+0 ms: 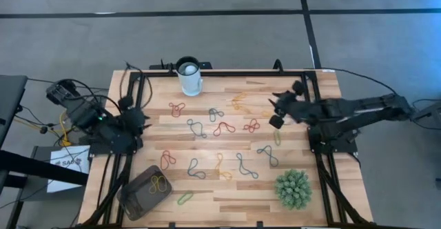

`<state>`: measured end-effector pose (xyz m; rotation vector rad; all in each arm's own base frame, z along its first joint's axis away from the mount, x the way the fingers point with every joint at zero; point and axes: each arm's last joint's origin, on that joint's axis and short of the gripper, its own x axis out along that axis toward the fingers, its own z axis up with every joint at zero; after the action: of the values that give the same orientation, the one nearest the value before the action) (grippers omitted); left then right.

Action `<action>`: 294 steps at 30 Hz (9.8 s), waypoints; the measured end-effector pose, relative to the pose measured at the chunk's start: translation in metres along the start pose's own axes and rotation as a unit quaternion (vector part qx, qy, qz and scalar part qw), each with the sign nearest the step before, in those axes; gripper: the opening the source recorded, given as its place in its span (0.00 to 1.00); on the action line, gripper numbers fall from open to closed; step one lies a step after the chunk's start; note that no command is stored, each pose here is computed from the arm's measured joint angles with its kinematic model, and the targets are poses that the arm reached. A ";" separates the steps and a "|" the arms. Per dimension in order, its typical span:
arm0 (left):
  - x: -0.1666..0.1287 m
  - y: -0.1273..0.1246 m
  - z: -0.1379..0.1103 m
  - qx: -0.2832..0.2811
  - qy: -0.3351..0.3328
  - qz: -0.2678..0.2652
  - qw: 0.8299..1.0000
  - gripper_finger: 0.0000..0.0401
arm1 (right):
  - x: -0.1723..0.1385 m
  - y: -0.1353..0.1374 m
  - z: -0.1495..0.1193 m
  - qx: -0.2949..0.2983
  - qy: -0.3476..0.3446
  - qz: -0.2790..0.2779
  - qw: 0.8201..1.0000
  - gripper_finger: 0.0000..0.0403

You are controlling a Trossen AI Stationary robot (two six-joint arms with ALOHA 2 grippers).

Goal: Pick and place items into bin
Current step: Put the yellow rubber band into the black bin

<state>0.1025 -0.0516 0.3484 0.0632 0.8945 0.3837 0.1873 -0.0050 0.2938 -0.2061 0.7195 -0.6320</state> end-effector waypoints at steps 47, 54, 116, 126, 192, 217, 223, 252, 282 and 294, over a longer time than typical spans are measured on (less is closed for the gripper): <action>0.030 -0.007 -0.017 0.079 0.011 0.071 0.994 0.27 | 0.198 0.014 -0.076 -0.100 0.499 0.227 0.830 0.10; 0.030 -0.005 -0.013 0.033 -0.045 0.118 0.991 0.27 | 0.183 0.019 -0.064 -0.094 0.484 0.220 0.842 0.01; 0.068 -0.068 0.021 0.079 -0.108 0.138 0.981 0.00 | 0.186 0.193 0.178 -0.029 -0.237 0.233 0.943 0.12; 0.043 -0.053 0.019 0.043 0.000 0.085 0.995 0.00 | 0.134 0.174 0.179 -0.074 -0.146 0.217 0.962 0.23; 0.054 -0.134 -0.057 0.015 0.118 -0.261 0.958 0.17 | 0.095 0.135 0.169 -0.111 -0.039 0.185 0.976 0.23; -0.024 0.004 0.074 -0.071 -0.059 0.103 0.990 0.15 | 0.043 -0.019 0.135 -0.066 0.084 0.124 0.987 0.23; 0.008 0.026 0.074 -0.080 0.032 0.152 0.985 0.15 | 0.125 -0.009 0.088 -0.032 0.099 0.150 0.983 0.22; 0.116 0.068 0.065 -0.025 0.098 0.053 0.993 0.15 | 0.252 0.048 0.015 -0.024 0.247 0.145 0.958 0.18; 0.117 0.067 0.067 -0.052 0.085 0.033 0.994 0.15 | 0.246 0.061 0.018 -0.008 0.238 0.179 0.955 0.01; 0.125 0.047 0.086 0.000 -0.040 -0.119 0.992 0.15 | 0.161 0.079 0.073 -0.006 0.106 0.215 0.971 0.00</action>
<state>0.2248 0.0450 0.3186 -0.0290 0.8129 0.1582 0.3657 -0.0417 0.2291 0.0101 0.9405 -0.2358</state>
